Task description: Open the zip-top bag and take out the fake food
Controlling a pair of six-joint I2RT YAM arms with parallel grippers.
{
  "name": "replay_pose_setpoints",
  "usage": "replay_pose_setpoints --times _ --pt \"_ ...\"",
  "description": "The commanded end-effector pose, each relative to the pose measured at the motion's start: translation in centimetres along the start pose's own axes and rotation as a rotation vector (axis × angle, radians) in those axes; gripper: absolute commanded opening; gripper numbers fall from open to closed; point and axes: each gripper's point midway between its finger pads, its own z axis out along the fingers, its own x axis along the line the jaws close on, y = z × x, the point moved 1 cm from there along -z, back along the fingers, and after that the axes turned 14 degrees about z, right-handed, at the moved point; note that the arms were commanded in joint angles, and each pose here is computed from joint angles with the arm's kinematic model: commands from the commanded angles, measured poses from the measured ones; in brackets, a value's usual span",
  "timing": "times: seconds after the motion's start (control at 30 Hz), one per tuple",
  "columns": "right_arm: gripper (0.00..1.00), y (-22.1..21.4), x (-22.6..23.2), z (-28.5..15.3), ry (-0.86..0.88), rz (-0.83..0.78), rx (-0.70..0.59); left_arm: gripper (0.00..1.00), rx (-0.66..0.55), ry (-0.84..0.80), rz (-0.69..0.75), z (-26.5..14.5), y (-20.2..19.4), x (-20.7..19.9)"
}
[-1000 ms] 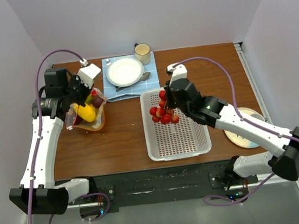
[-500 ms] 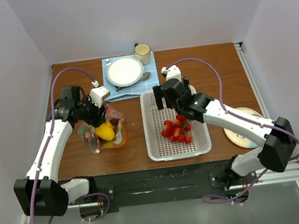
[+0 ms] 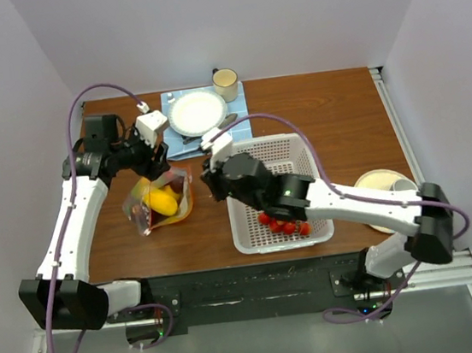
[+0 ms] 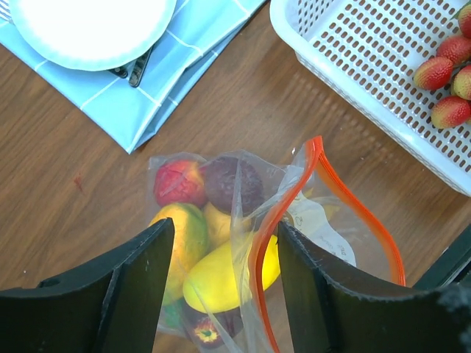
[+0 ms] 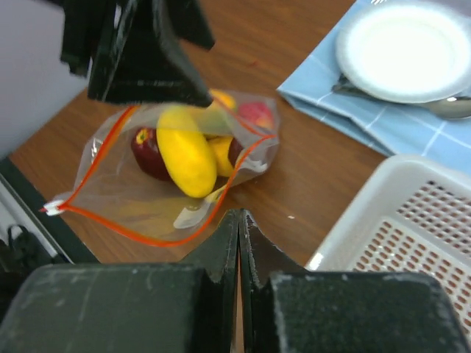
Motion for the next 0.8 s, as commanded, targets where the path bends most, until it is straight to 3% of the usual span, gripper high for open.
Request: replay_pose_setpoints --times 0.0,0.2,0.27,0.4,0.53,0.63,0.77 --pt "0.04 0.0 4.8 1.8 0.129 -0.058 -0.012 0.63 -0.025 -0.006 -0.013 -0.2 0.3 -0.4" --pt "0.29 -2.9 6.2 5.6 0.144 -0.121 0.054 0.79 -0.035 0.132 0.009 -2.8 2.3 3.1" --pt "0.31 -3.3 6.8 5.7 0.171 -0.114 0.066 0.85 -0.069 0.216 0.017 -4.9 3.7 5.7" --pt "0.33 -4.2 6.5 6.4 0.162 -0.114 0.068 0.9 -0.074 0.383 -0.083 -9.4 0.5 12.3" --pt "0.45 -6.1 6.6 7.6 0.165 -0.133 0.105 0.89 0.01 0.356 -0.216 -6.5 -7.2 14.6" --pt "0.5 -8.0 6.1 8.9 0.148 -0.156 0.145 0.84 0.054 0.189 -0.319 -1.9 -12.0 12.4" --pt "0.52 -10.8 4.7 9.5 0.116 -0.172 0.188 0.8 0.065 0.025 -0.408 1.6 -15.1 9.4"
